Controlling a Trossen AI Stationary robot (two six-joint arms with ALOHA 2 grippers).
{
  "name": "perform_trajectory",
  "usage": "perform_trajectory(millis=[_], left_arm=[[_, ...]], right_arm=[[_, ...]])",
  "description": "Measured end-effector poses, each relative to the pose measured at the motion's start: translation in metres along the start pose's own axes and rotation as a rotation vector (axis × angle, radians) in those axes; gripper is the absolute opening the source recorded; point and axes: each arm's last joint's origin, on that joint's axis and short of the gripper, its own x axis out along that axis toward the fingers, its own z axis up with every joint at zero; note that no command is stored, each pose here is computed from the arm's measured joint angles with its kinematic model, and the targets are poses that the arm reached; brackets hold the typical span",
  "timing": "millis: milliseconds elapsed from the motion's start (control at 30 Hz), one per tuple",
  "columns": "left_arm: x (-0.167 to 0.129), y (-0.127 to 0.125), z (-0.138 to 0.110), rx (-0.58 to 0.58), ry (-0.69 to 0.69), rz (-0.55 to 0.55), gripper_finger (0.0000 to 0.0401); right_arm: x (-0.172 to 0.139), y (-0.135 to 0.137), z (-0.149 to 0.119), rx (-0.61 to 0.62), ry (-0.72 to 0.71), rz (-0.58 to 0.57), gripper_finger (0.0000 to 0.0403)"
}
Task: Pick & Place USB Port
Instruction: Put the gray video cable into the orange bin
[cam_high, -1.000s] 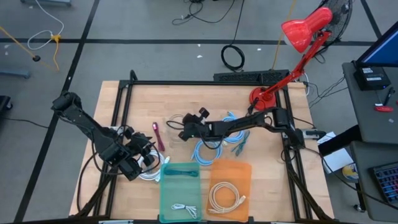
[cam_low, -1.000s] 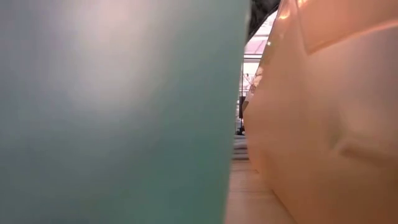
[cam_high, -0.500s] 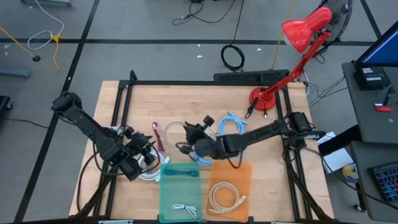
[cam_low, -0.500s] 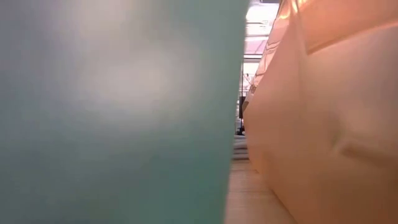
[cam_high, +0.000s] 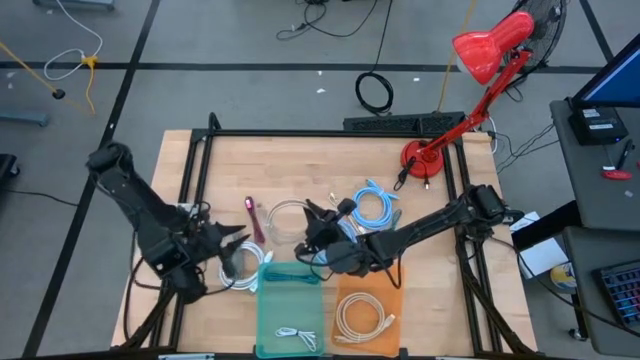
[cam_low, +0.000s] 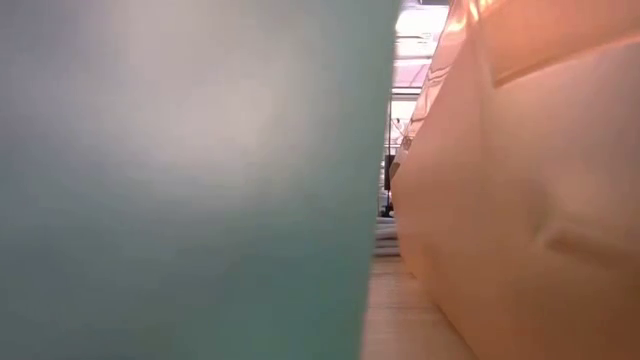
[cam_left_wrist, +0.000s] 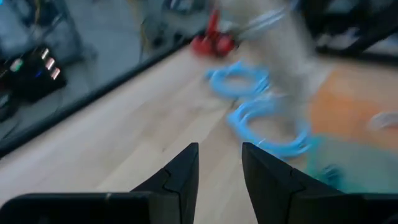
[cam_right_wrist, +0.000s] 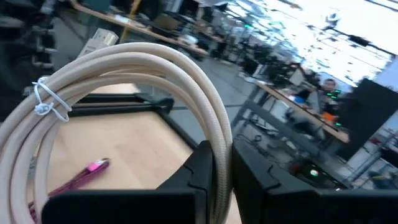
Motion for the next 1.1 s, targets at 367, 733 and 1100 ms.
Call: perform_trajectory(millis=[367, 733, 1100], left_arm=[[-0.01, -0.038, 0.024, 0.082, -0.147, -0.162, 0.0127], [0.003, -0.037, 0.025, 0.094, -0.053, -0.21, 0.0127], [0.008, -0.035, 0.029, 0.034, -0.1, -0.131, 0.0127]], right_arm=[[-0.013, 0.0, 0.002, -0.085, 0.018, -0.098, 0.0028], [-0.06, -0.007, 0.025, -0.044, -0.023, -0.079, 0.0036], [-0.058, -0.007, 0.023, -0.008, -0.021, -0.083, 0.0028]])
